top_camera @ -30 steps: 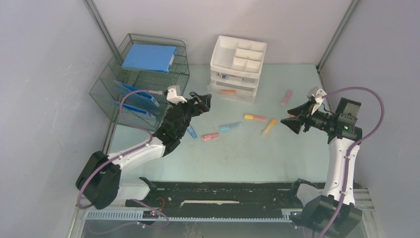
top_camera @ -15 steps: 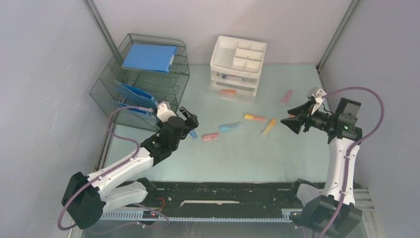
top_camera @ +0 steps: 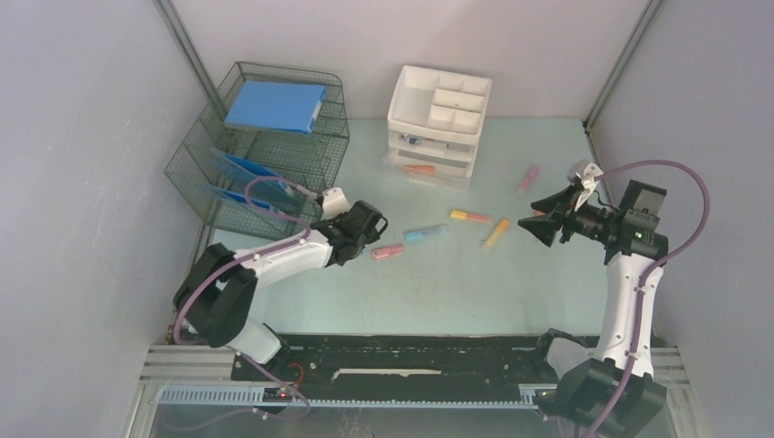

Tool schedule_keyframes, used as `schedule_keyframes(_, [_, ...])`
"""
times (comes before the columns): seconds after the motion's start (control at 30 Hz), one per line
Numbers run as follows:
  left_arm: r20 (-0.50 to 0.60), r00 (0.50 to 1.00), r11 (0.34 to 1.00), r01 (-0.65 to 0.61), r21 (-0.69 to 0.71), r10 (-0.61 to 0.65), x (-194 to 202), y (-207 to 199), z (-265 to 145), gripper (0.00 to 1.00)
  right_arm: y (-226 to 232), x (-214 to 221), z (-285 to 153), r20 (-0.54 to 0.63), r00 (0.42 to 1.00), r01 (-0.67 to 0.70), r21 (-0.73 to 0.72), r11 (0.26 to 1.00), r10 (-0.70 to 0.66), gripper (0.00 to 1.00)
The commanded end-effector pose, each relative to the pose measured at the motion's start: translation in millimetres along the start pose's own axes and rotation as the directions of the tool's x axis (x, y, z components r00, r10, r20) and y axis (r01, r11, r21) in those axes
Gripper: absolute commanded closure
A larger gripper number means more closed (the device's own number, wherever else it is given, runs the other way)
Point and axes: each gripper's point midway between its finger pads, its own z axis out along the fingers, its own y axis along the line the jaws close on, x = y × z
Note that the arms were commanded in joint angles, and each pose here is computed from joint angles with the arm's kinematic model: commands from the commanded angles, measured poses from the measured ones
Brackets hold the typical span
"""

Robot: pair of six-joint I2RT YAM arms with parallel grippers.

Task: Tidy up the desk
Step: Pick up the stationery from the center of the board.

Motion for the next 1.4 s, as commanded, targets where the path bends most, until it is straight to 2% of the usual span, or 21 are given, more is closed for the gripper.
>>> schedule_keyframes(0.0, [0.006,1.000,0.998,-0.021,-0.055,0.021,-3,-3,10,0.11,4,-13,-3,0.025,0.998,0.050,-0.009,0.999,-0.050,0.36])
schedule_keyframes(0.1, [-0.063,0.998,0.997,-0.036,-0.073,0.031,6,-2,26,0.24,5,-13,-3,0.026,0.998,0.052,-0.010,0.999,-0.051,0.36])
schedule_keyframes(0.23, [-0.150,0.989,0.997,-0.016,-0.072,0.005,22,3,47,0.35,5,-14,-3,0.027,0.998,0.054,-0.009,0.998,-0.054,0.37])
schedule_keyframes(0.37, [-0.161,0.986,0.997,0.025,-0.069,-0.035,27,11,57,0.38,5,-14,-3,0.027,0.998,0.053,-0.010,0.999,-0.053,0.37])
schedule_keyframes(0.53, [-0.206,0.978,0.998,0.010,-0.068,-0.023,38,13,68,0.56,5,-14,-3,0.028,0.998,0.055,-0.010,0.998,-0.055,0.36])
schedule_keyframes(0.77, [-0.211,0.978,1.000,-0.003,0.007,0.005,38,6,63,0.66,5,-14,-4,0.029,0.998,0.056,-0.009,0.998,-0.056,0.36])
schedule_keyframes(1.0, [-0.134,0.990,0.987,-0.031,0.155,0.052,19,-8,42,0.76,6,-15,-4,0.031,0.998,0.059,-0.010,0.998,-0.058,0.36])
schedule_keyframes(1.17, [-0.087,0.993,0.974,-0.053,0.218,0.073,6,-17,29,0.77,6,-15,-4,0.031,0.998,0.058,-0.011,0.998,-0.058,0.37])
schedule_keyframes(1.37, [-0.043,0.999,0.931,-0.005,0.364,0.022,-15,-49,11,0.77,6,-15,-4,0.032,0.998,0.059,-0.011,0.998,-0.058,0.36])
